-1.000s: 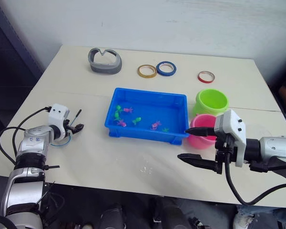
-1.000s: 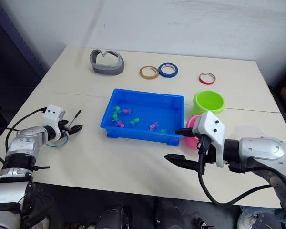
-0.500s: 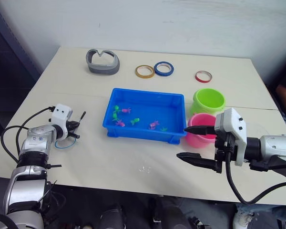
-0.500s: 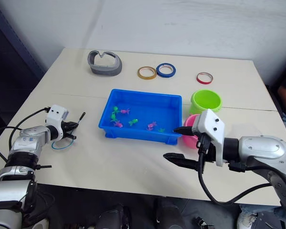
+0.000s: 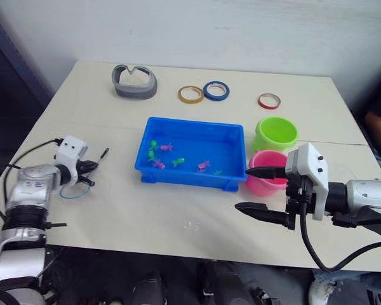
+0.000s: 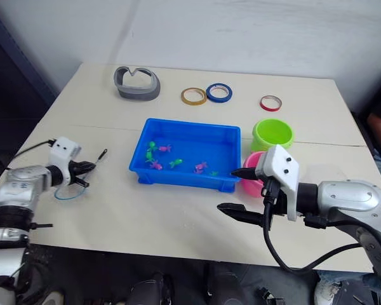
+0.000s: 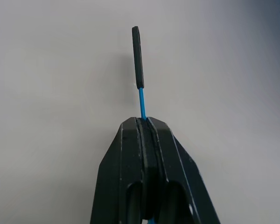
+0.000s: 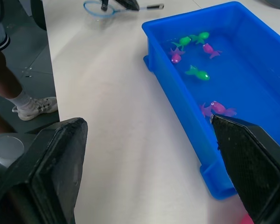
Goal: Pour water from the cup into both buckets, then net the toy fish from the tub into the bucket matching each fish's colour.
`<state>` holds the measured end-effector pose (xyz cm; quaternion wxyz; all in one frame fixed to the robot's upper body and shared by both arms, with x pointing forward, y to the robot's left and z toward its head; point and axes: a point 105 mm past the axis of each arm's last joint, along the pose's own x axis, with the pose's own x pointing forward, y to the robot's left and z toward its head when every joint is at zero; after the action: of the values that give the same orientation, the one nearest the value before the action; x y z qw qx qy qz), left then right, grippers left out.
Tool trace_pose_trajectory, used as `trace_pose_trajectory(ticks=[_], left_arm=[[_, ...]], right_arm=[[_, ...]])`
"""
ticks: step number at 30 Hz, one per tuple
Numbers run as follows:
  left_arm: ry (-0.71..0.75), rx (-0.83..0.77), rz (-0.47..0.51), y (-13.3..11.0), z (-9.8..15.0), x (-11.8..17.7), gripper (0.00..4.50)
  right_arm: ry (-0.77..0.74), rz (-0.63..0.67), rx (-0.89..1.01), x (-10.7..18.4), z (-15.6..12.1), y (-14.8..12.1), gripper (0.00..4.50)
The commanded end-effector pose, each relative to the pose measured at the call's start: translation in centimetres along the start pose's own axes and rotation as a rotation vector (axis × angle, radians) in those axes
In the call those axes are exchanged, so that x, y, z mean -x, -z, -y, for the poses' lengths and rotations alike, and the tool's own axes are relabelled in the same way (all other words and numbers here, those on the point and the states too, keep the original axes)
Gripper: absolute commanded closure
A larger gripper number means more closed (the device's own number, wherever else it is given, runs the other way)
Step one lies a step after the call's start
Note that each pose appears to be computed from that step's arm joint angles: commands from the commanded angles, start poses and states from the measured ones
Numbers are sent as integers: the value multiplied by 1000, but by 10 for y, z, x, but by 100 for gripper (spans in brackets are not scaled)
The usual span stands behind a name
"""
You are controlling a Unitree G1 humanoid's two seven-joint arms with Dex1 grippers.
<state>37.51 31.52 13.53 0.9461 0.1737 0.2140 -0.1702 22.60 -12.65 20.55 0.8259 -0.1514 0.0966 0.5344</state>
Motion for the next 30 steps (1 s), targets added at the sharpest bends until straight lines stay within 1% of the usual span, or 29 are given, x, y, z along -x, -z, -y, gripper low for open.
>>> trace_pose_trajectory(ticks=[1,2,6,8,10,12,15,21,28,30], left_arm=[[88,-103,99,-43,9,14,448],[112,-127,109,-49,12,15,448],[359,-246,187,-89,56,18,448],[455,-285,203,-101,73,18,448],[559,-344,222,-115,96,17,448],[660,-407,233,-124,118,16,448],[781,-485,242,-131,146,15,448],[984,-617,275,-137,191,19,448],[1124,-748,329,-146,232,19,448],[1152,-764,340,-148,240,20,448]], right_arm=[[-11,21,42,-1,-1,-7,0],[-12,22,42,-1,-1,-7,0],[-14,27,49,-2,5,-9,0],[-14,29,50,-2,8,-11,0],[-9,29,50,-1,11,-12,0],[-4,29,35,0,14,-13,0],[23,31,21,1,21,-16,0],[64,15,-34,4,29,-13,0],[48,-18,-100,-1,26,-8,0],[46,-24,-111,-3,26,-7,0]])
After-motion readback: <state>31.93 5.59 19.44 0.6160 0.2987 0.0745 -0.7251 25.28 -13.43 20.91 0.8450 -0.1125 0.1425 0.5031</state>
